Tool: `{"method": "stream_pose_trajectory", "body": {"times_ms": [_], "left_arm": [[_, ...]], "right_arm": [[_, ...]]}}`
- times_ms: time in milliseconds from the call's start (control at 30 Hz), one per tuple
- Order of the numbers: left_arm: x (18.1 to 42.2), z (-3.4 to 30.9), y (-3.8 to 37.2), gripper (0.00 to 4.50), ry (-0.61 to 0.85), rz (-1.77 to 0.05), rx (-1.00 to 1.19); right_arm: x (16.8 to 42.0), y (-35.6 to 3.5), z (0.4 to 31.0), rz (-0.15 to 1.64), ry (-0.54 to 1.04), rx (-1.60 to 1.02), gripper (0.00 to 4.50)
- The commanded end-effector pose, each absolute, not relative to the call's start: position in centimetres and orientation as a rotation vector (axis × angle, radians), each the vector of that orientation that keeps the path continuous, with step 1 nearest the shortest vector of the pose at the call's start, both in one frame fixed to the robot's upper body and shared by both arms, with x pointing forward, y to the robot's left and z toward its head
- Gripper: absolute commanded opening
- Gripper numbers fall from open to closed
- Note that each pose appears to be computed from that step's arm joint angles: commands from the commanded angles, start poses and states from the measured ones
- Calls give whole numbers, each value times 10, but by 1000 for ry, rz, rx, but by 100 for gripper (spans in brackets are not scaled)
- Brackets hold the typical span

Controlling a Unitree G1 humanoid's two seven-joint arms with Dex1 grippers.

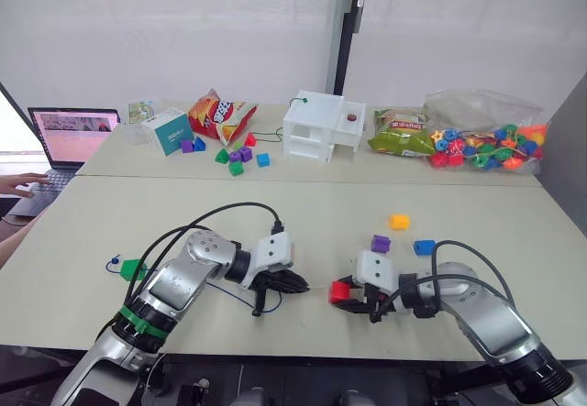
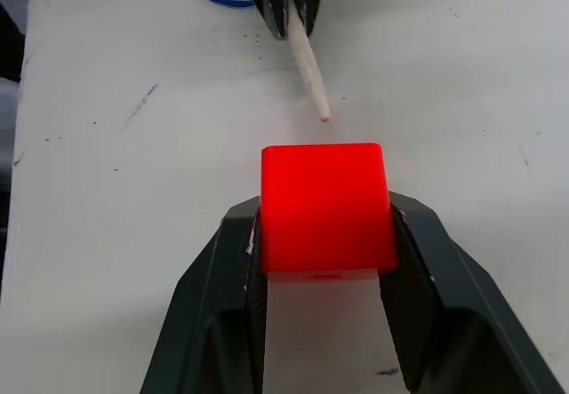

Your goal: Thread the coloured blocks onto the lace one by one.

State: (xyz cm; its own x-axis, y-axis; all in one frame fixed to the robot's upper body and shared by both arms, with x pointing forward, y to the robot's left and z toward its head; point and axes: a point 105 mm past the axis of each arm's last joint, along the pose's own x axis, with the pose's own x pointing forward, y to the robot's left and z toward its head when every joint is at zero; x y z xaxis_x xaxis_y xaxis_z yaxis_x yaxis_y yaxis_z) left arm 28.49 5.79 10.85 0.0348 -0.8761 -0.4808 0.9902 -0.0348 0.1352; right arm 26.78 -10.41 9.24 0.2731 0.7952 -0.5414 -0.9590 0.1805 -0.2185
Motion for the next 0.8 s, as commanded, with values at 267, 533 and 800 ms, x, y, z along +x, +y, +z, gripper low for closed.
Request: {"method": "stream_pose_trajectory", "body": {"times_ms": [267, 533, 800], "left_arm": [[274, 106, 55, 0, 269, -1568, 546], [274, 103, 52, 0, 268, -1566, 577], [275, 105, 43, 0, 247, -1565, 559]], "right_arm": [[265, -109, 88, 1304, 357, -645, 120], [263, -111, 83, 1312, 383, -668, 120], [260, -111, 80, 1321, 405, -666, 120]]}}
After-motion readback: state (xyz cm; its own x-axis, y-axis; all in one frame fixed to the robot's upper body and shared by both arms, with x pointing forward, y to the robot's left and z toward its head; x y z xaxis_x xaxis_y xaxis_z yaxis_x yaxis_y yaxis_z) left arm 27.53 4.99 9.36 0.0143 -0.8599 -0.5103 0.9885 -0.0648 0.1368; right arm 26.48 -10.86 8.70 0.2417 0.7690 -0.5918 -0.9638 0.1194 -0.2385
